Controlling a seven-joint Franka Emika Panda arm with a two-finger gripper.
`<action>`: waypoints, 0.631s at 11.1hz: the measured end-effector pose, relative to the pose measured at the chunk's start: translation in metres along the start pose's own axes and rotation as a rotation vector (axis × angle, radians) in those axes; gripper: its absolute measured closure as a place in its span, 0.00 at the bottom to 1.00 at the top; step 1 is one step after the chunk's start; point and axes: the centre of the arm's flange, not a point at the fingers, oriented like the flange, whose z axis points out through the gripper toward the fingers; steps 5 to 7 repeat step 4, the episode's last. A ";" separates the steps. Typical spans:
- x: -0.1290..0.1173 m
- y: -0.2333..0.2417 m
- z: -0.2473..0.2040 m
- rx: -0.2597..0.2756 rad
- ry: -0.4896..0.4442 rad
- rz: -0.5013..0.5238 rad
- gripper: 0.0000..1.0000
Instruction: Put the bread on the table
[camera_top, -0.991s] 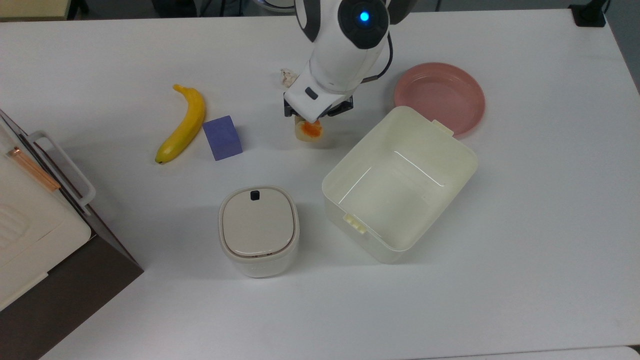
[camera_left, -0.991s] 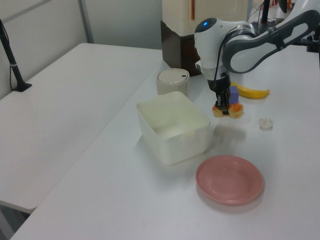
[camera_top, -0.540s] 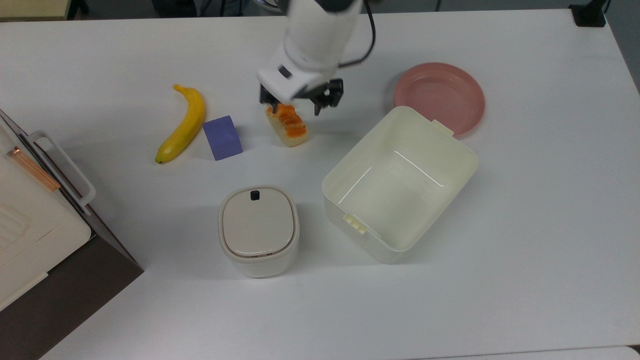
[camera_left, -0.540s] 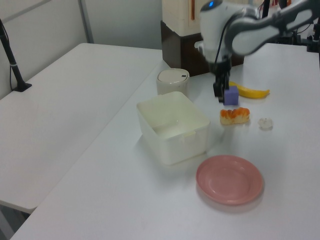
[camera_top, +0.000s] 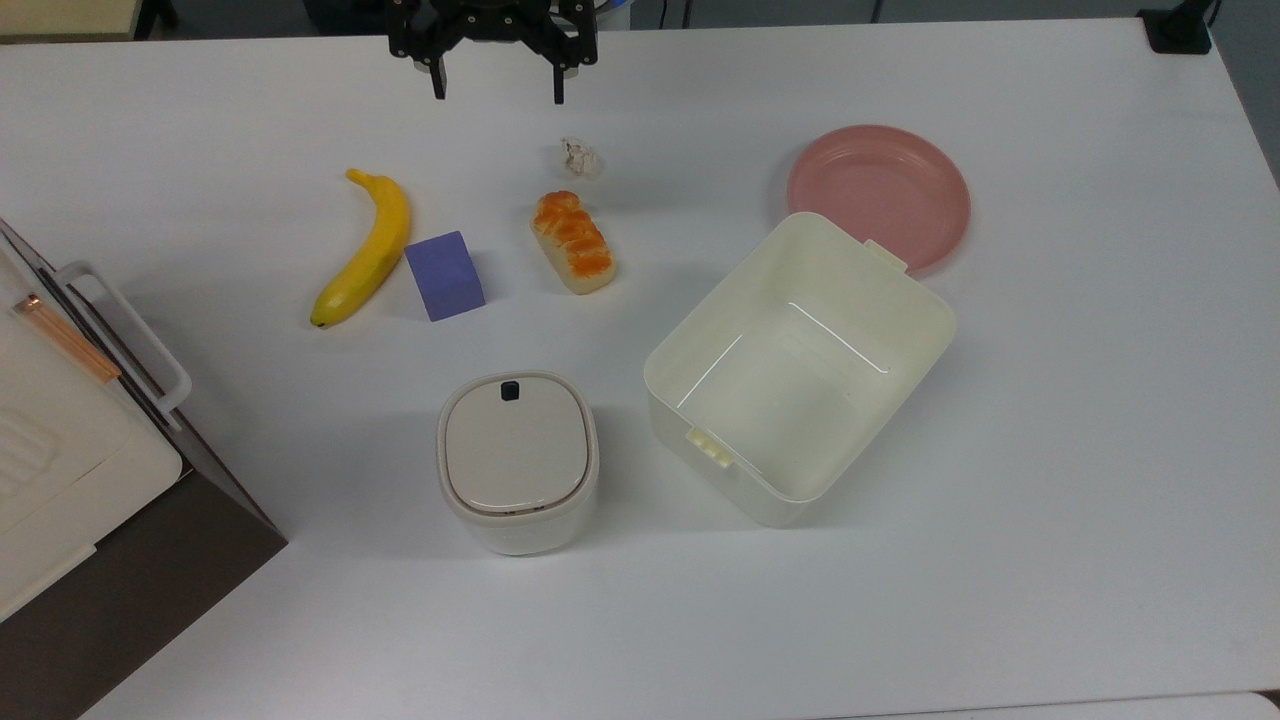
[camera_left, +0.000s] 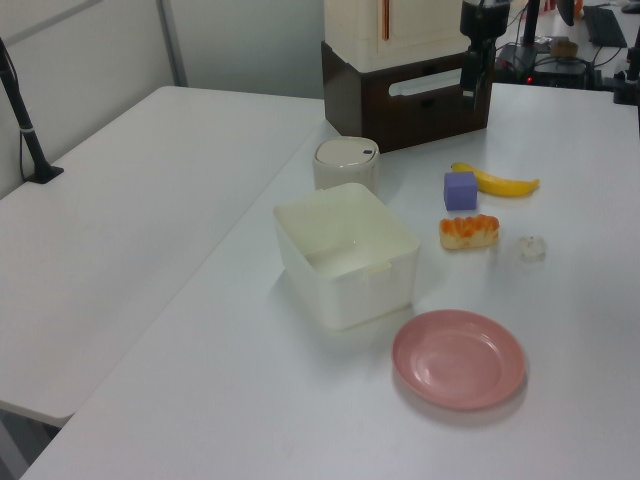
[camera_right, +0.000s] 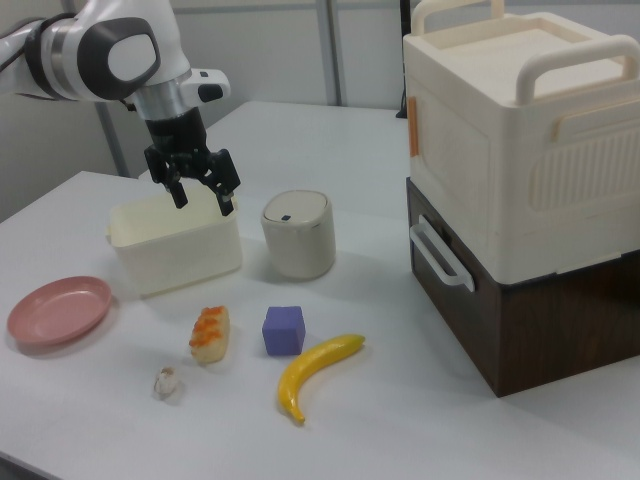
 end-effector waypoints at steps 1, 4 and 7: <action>-0.001 -0.003 0.001 0.018 -0.009 0.001 0.00; -0.004 -0.011 0.001 0.083 -0.040 0.000 0.00; -0.004 -0.011 0.001 0.083 -0.040 0.000 0.00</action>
